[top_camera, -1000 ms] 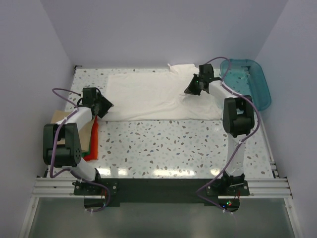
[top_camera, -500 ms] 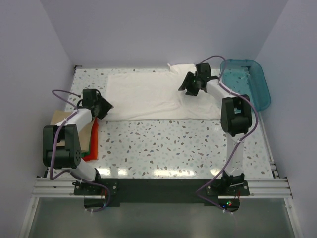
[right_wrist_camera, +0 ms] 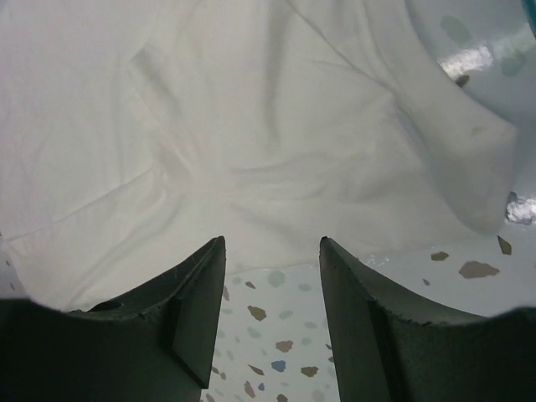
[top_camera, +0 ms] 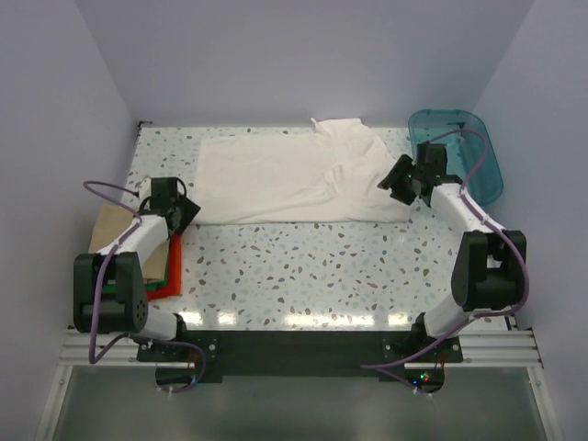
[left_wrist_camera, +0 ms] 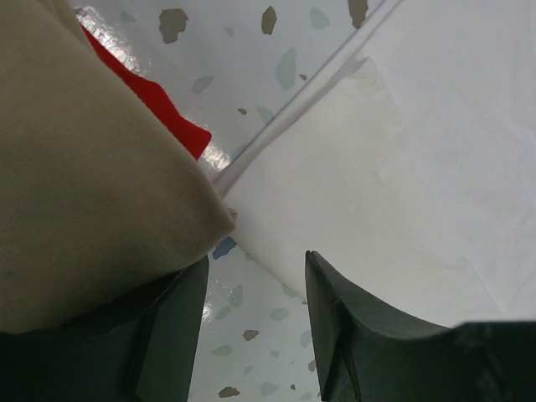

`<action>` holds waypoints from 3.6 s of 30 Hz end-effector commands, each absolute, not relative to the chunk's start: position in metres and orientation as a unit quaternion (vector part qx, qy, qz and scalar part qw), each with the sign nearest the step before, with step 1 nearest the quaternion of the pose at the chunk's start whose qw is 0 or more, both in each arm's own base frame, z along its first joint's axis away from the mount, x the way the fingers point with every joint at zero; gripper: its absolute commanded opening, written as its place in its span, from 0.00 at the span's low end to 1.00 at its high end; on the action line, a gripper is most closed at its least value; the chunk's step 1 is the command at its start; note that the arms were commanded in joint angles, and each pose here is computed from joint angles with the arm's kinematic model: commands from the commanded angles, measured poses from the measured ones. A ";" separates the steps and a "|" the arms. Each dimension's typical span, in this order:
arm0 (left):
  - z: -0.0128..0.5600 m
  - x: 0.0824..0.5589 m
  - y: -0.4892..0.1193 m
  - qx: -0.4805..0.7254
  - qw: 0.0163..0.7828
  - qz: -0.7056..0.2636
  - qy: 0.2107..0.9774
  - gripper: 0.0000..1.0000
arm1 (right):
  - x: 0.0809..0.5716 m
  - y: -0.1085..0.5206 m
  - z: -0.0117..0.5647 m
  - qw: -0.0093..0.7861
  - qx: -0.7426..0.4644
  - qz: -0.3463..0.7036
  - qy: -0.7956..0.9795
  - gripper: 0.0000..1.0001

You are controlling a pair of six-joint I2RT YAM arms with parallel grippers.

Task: Fold and stack the t-shirts
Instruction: Fold the tshirt

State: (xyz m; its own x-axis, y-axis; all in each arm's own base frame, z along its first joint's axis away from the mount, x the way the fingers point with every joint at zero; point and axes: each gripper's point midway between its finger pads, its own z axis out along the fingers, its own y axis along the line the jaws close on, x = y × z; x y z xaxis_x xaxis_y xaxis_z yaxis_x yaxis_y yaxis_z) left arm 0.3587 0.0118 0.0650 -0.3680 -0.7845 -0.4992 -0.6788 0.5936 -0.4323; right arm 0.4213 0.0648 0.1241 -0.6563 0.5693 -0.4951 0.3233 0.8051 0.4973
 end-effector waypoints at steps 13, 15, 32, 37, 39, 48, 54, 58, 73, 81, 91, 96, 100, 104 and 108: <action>0.027 0.364 0.021 -0.479 0.322 -0.044 0.815 0.53 | 0.390 0.015 0.076 0.299 0.314 0.137 0.890 0.52; 0.026 0.364 0.022 -0.481 0.321 -0.041 0.815 0.52 | 0.388 0.009 0.071 0.295 0.322 0.131 0.890 0.52; 0.028 0.369 0.023 -0.481 0.323 -0.036 0.814 0.29 | 0.380 -0.019 0.046 0.282 0.351 0.102 0.887 0.53; 0.029 0.371 0.023 -0.479 0.325 -0.038 0.815 0.22 | 0.384 -0.017 0.041 0.281 0.356 0.108 0.885 0.53; 0.030 0.372 0.022 -0.478 0.325 -0.040 0.815 0.18 | 0.386 -0.017 0.038 0.279 0.357 0.110 0.885 0.52; 0.035 0.379 0.021 -0.474 0.329 -0.045 0.816 0.00 | 0.397 -0.018 0.039 0.285 0.362 0.114 0.880 0.21; 0.046 0.379 0.022 -0.470 0.336 -0.040 0.815 0.00 | 0.395 -0.019 0.053 0.290 0.358 0.110 0.881 0.00; 0.060 0.372 0.027 -0.472 0.348 -0.031 0.809 0.00 | 0.384 -0.023 0.072 0.303 0.356 0.103 0.878 0.00; 0.075 0.303 0.036 -0.486 0.350 0.000 0.801 0.00 | 0.301 -0.055 0.088 0.292 0.398 0.090 0.865 0.00; 0.070 0.250 0.036 -0.507 0.353 -0.001 0.786 0.00 | 0.242 -0.053 0.085 0.260 0.428 0.087 0.861 0.00; 0.067 0.229 0.031 -0.511 0.344 -0.010 0.788 0.31 | 0.218 -0.050 0.089 0.264 0.440 0.074 0.855 0.29; 0.089 0.245 0.025 -0.481 0.380 -0.045 0.789 0.56 | 0.233 -0.045 0.099 0.281 0.402 0.103 0.866 0.47; 0.110 0.273 0.013 -0.434 0.416 -0.088 0.794 0.58 | 0.258 -0.025 0.111 0.310 0.352 0.170 0.867 0.50; 0.116 0.307 0.004 -0.401 0.415 -0.099 0.810 0.58 | 0.287 -0.014 0.138 0.368 0.307 0.137 0.867 0.55; 0.120 0.342 0.004 -0.371 0.421 -0.085 0.823 0.58 | 0.329 0.005 0.166 0.402 0.261 0.122 0.869 0.55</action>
State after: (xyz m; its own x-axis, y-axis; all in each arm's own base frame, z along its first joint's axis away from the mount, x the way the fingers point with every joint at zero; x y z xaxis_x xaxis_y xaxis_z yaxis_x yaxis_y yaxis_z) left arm 0.2981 0.0051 0.0885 -0.3901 -0.7423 -0.5448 -0.6414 0.6436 -0.4176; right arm 0.2816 0.0127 0.1223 -0.6454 0.5895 -0.4858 0.4077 0.8036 0.4335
